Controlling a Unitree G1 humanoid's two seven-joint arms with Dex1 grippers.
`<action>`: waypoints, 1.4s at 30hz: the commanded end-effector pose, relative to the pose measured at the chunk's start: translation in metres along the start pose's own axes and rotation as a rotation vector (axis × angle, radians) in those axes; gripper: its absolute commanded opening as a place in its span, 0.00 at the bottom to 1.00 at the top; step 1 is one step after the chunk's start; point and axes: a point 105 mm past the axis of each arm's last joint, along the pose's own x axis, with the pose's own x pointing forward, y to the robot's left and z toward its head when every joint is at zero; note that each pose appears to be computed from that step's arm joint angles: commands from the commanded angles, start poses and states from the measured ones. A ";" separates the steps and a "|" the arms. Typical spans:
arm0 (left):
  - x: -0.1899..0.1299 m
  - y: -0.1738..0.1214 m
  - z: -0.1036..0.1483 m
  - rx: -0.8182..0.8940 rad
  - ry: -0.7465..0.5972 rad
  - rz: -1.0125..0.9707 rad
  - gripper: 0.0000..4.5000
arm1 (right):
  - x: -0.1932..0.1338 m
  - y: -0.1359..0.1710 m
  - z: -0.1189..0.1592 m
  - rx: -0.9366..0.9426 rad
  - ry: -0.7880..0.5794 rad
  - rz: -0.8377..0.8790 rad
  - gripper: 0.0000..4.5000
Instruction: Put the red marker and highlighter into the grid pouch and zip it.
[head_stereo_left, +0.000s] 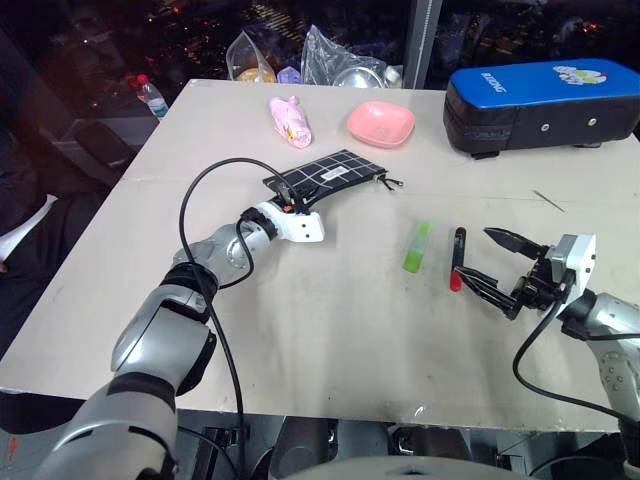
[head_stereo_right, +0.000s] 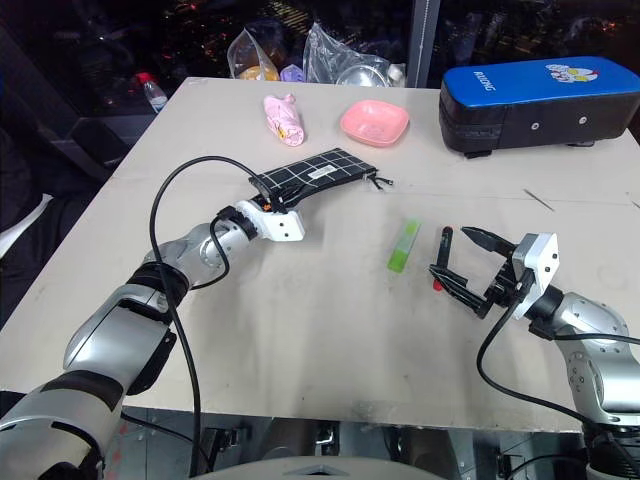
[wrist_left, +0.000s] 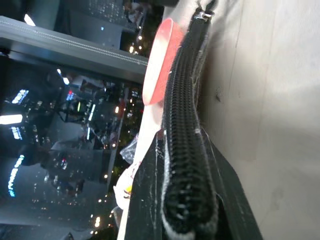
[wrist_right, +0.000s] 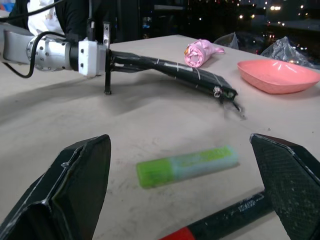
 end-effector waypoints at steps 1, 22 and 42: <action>0.001 0.010 0.015 -0.134 -0.065 0.061 0.01 | 0.010 0.000 0.018 -0.012 -0.077 0.006 1.00; -0.007 0.009 0.086 -0.531 -0.153 0.019 0.01 | 0.083 -0.046 0.005 0.112 0.173 -0.207 1.00; -0.003 -0.007 0.096 -0.538 -0.160 -0.025 0.00 | 0.123 -0.061 0.005 0.290 0.248 -0.170 0.30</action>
